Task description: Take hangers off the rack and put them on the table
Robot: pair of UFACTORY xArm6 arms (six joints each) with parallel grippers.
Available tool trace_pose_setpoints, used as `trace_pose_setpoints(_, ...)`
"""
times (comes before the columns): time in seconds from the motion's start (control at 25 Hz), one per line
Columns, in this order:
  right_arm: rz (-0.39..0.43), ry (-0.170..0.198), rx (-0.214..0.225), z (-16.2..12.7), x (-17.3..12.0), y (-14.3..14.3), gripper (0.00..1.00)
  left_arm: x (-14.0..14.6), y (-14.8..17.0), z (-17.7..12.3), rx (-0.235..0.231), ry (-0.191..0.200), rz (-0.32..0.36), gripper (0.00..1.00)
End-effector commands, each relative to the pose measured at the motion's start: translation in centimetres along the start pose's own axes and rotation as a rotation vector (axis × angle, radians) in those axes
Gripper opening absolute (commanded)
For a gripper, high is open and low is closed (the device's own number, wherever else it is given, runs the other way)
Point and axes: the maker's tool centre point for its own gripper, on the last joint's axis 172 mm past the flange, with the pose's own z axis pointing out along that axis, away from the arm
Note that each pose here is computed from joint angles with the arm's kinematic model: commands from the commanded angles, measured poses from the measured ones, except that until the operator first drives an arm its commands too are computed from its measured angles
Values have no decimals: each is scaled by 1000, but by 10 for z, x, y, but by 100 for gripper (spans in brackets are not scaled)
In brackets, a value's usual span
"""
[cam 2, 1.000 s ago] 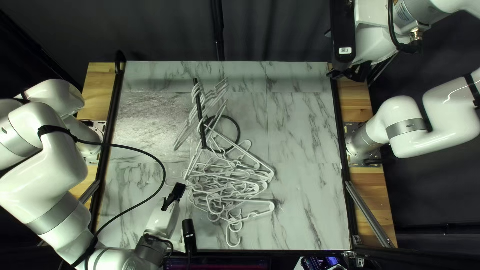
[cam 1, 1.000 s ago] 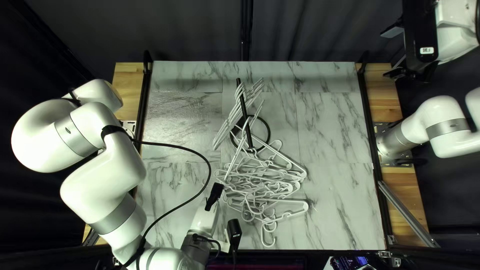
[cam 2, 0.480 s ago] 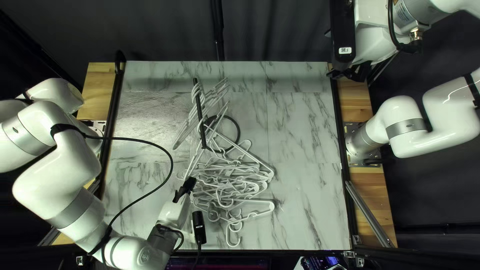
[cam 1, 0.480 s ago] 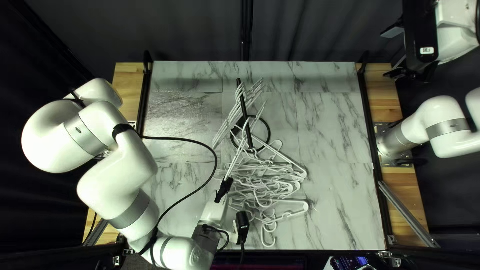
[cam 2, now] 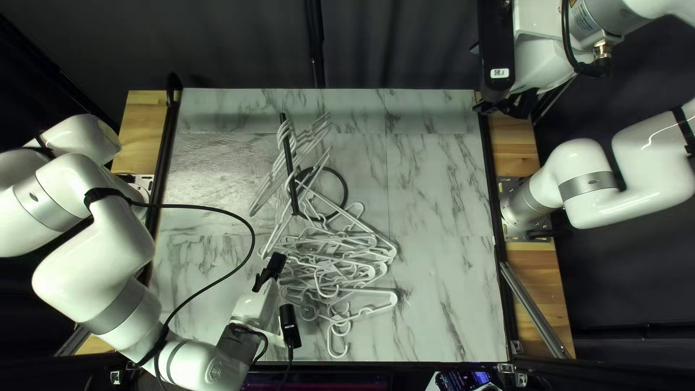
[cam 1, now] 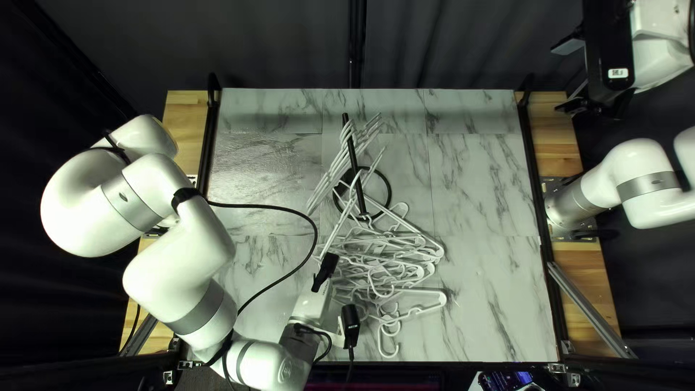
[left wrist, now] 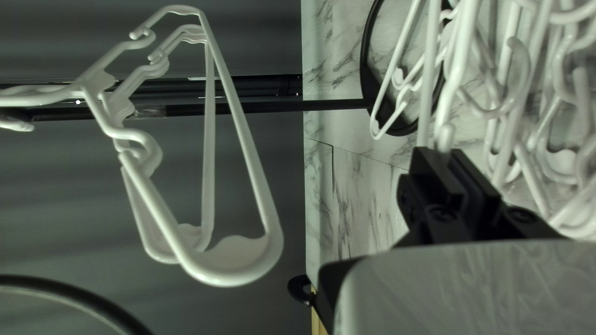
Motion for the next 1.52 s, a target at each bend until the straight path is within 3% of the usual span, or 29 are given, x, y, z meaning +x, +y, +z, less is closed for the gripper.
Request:
trace_pose_setpoints(0.04, 0, 0, 0, 0, 0, 0, 100, -2, 5, 3, -2, 11, -6, 0)
trace_pose_setpoints(0.2, 0, 0, 0, 0, 0, 0, 100, -2, 6, 4, -8, 19, -6, 0)
trace_pose_setpoints(0.24, 0, 0, 0, 0, 0, 0, 100, -2, 6, 4, -14, 19, -7, 85)
trace_pose_setpoints(0.28, 0, 0, 0, 0, 0, 0, 100, -2, 6, 4, -19, 19, -8, 100)
trace_pose_setpoints(0.64, 0, 0, 0, 0, 0, 0, 100, 4, 1, -1, -118, -33, -32, 100)
trace_pose_setpoints(0.76, 0, 0, 0, 0, 0, 0, 100, 4, -4, -8, -143, -20, -52, 100)
trace_pose_setpoints(1.12, 0, 0, 0, 0, 0, 0, 100, 15, -10, -40, -199, 89, -107, 100)
trace_pose_setpoints(1.28, 0, 0, 0, 0, 0, 0, 100, 21, -6, -36, -242, 82, -131, 100)
trace_pose_setpoints(1.52, 0, 0, 0, 0, 0, 0, 100, 26, -6, -34, -335, 79, -246, 100)
